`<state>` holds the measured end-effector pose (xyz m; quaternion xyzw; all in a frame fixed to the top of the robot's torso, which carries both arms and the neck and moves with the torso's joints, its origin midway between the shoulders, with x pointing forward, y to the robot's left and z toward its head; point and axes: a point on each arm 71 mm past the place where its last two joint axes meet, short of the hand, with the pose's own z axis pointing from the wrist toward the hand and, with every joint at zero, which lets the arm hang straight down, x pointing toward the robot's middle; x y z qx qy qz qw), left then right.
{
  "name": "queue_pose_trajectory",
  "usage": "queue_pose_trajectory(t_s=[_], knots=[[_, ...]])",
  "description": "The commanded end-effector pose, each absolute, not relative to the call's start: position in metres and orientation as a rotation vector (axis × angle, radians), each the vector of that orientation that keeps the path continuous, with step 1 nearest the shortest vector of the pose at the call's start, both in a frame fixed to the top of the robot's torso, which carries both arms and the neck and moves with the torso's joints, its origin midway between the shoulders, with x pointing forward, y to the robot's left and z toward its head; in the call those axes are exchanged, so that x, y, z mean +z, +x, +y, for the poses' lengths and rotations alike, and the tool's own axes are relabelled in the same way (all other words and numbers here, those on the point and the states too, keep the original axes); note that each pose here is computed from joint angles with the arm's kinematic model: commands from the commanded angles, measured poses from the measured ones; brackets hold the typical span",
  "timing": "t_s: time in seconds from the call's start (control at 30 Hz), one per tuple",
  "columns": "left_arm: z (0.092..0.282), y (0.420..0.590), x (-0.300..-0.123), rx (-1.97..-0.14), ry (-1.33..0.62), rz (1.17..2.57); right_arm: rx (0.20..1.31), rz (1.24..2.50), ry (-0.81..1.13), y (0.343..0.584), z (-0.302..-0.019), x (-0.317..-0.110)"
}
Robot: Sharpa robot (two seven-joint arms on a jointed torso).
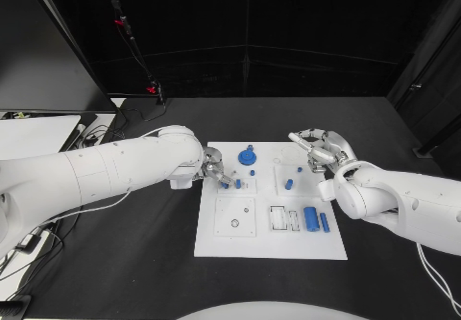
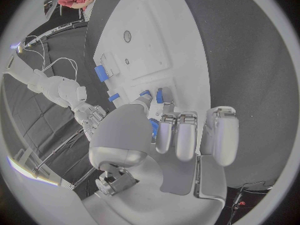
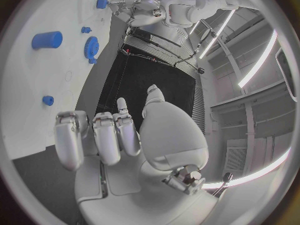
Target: Assemble the parts on the task board
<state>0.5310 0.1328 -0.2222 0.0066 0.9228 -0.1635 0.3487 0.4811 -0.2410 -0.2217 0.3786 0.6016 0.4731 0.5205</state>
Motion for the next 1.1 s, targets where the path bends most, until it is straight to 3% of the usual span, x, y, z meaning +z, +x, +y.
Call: queue_pose_trajectory(t_s=[0.03, 1.1], knots=[[0.1373, 0.5295, -0.2279, -0.399, 0.023, 2.393, 1.139, 1.439, 0.905, 0.4814, -0.2401, -0.2205], [0.1373, 0.5287, -0.2289, -0.41, 0.04, 2.416, 1.138, 1.438, 0.905, 0.4813, -0.2403, -0.2204]])
